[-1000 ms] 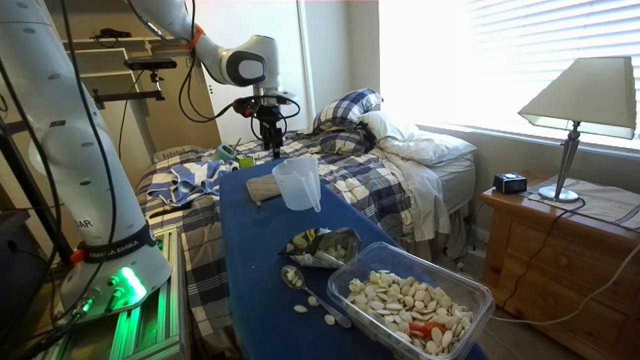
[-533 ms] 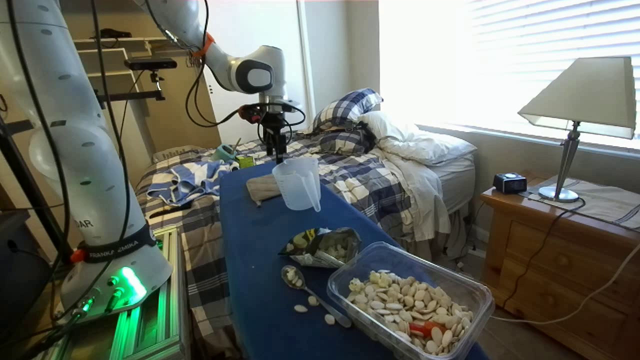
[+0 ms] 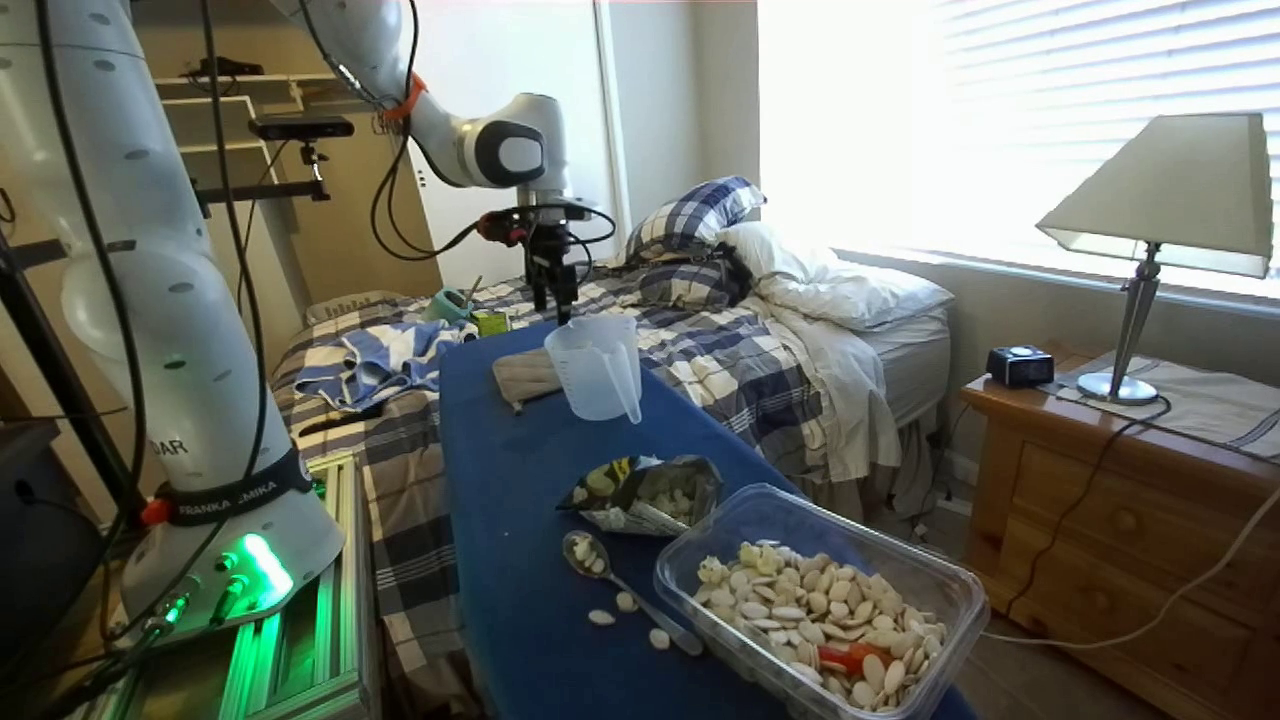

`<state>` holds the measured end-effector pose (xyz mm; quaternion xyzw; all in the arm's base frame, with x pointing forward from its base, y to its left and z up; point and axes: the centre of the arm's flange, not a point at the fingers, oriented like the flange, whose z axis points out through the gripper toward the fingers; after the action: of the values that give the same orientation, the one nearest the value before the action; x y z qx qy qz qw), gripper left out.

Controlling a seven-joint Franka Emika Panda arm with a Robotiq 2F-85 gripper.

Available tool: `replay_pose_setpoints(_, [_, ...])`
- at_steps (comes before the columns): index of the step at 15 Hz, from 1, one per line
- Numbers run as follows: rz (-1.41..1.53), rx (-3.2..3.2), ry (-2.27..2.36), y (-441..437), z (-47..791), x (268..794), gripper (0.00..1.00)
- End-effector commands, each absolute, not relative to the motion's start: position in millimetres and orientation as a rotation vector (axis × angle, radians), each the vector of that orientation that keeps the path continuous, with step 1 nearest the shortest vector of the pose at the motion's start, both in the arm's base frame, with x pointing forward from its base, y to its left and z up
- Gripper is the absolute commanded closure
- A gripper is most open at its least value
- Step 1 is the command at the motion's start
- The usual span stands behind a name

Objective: Put the grey potholder on the plastic jar

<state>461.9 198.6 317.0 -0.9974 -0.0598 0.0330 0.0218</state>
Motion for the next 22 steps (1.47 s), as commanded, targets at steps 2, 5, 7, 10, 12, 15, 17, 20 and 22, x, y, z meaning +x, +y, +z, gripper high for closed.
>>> replay_pose_setpoints(2, [0.083,-3.159,-0.353,233,305,489,0.00])
replay_pose_setpoints(5, [0.080,-3.198,-0.438,244,290,501,0.00])
replay_pose_setpoints(7, [0.079,-3.217,-0.477,251,280,508,0.00])
replay_pose_setpoints(10, [0.061,-3.217,-0.523,268,269,517,0.00])
replay_pose_setpoints(12, [0.050,-3.218,-0.554,280,265,522,0.00])
replay_pose_setpoints(15, [0.056,-3.218,-0.602,292,258,525,0.00])
replay_pose_setpoints(17, [0.070,-3.228,-0.617,294,252,527,0.00])
replay_pose_setpoints(20, [0.084,-3.234,-0.628,293,247,529,0.27])
replay_pose_setpoints(22, [0.088,-3.236,-0.622,293,245,531,0.38])
